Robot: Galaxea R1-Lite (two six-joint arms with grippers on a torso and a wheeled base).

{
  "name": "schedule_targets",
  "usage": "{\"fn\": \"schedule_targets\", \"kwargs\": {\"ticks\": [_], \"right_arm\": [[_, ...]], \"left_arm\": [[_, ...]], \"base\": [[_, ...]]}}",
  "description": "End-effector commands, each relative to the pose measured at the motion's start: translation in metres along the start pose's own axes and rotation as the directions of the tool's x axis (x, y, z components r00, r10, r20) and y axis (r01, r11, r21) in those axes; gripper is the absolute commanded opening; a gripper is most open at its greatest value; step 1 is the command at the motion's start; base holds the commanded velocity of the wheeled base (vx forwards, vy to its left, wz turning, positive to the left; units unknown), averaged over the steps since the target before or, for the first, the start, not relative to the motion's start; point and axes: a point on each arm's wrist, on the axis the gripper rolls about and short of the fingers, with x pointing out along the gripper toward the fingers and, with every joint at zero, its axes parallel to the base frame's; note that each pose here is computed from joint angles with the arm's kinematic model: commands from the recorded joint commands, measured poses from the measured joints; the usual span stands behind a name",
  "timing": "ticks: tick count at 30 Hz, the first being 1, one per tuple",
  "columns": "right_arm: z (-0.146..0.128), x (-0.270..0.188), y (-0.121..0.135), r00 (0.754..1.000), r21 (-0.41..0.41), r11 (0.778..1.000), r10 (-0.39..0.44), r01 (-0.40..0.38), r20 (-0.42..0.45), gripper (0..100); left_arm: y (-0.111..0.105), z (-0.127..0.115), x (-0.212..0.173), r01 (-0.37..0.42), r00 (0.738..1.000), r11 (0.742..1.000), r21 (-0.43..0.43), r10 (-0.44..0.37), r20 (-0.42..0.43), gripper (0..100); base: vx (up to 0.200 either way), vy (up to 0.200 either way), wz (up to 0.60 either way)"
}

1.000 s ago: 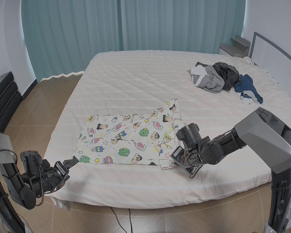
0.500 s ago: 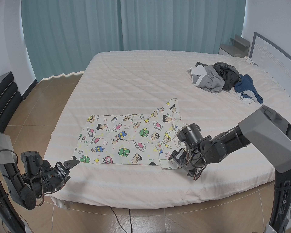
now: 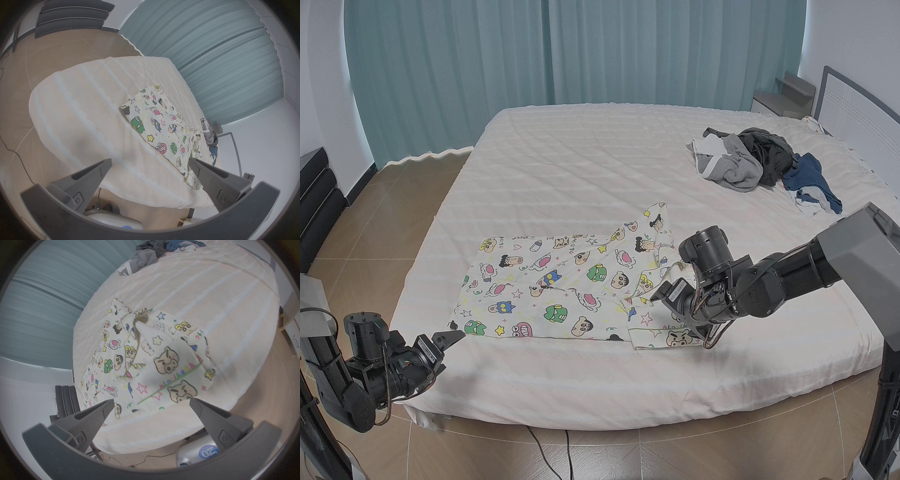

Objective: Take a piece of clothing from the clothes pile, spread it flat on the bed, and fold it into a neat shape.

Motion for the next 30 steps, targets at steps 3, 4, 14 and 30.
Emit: {"fn": "schedule_targets", "kwargs": {"ticks": [3,4,14,30], "right_arm": [[0.013,0.035,-0.01,0.999,0.003,0.999,-0.041,0.04,0.023,100],[0.014,0.035,-0.01,0.999,0.005,0.999,-0.042,0.042,0.025,100],[0.027,-0.003,-0.013,0.997,0.025,0.999,-0.032,0.03,0.073,100],[-0.028,-0.056,-0.022,1.0,-0.086,0.996,-0.023,0.021,-0.019,100]], "left_arm": [[0.001,-0.001,0.0,-0.003,1.0,1.0,-0.002,0.003,-0.002,100],[0.001,0.0,0.0,-0.002,1.0,1.0,-0.003,0.002,-0.003,100],[-0.015,0.029,0.007,0.134,0.971,0.971,0.2,-0.169,0.168,100],[-0.045,0.116,0.05,0.082,0.992,0.836,0.542,-0.015,-0.127,100]], "base": [[0.0,0.0,0.0],[0.0,0.0,0.0],[0.0,0.0,0.0],[0.0,0.0,0.0]]}}
